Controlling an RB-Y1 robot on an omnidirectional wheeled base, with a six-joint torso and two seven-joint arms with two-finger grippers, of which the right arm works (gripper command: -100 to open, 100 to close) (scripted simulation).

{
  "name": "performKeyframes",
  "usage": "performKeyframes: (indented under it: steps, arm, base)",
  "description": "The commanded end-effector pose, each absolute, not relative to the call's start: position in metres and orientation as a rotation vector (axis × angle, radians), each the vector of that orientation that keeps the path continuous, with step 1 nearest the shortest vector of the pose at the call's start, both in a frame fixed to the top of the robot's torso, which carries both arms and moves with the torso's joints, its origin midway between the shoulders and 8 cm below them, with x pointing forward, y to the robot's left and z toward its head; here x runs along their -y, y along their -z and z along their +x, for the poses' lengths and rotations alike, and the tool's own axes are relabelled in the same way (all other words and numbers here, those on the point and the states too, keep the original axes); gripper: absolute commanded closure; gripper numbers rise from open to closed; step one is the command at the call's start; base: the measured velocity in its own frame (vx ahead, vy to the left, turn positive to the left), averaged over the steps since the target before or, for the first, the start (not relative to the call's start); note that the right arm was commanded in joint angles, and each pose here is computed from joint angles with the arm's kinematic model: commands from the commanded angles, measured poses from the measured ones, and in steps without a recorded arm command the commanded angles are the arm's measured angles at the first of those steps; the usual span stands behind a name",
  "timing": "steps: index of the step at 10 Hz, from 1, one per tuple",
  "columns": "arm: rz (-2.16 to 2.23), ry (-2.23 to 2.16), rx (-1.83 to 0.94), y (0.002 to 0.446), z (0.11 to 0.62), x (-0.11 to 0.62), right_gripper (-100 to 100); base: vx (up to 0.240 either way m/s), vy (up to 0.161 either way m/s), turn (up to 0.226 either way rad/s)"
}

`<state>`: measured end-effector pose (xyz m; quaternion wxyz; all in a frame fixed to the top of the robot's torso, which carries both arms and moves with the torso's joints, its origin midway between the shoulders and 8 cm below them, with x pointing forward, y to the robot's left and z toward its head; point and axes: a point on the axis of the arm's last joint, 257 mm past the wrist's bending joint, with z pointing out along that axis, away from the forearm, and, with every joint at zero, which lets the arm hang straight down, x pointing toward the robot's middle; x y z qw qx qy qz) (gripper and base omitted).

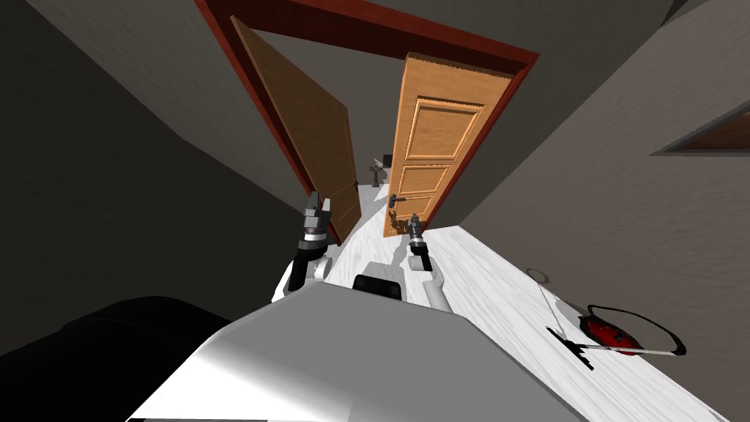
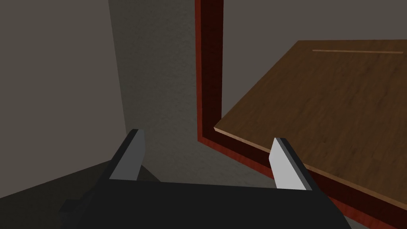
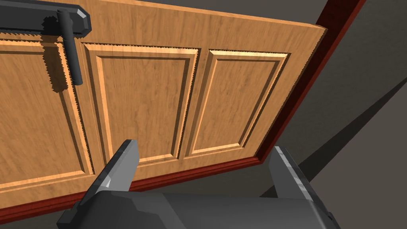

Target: Push the door open

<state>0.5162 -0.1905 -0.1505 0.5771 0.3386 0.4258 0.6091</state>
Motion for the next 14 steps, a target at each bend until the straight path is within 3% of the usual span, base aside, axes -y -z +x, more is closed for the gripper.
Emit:
performKeyframes:
  steps: [1,14]
  arm:
    - [0.81,-1.426,-1.018,0.161,0.524,0.188,-100]
    - [0.927,-1.428,-1.166,0.222,0.576,0.165,-100]
  base:
    - [0.065,-0.032,0.03]
    - [0.07,-0.047,0.035]
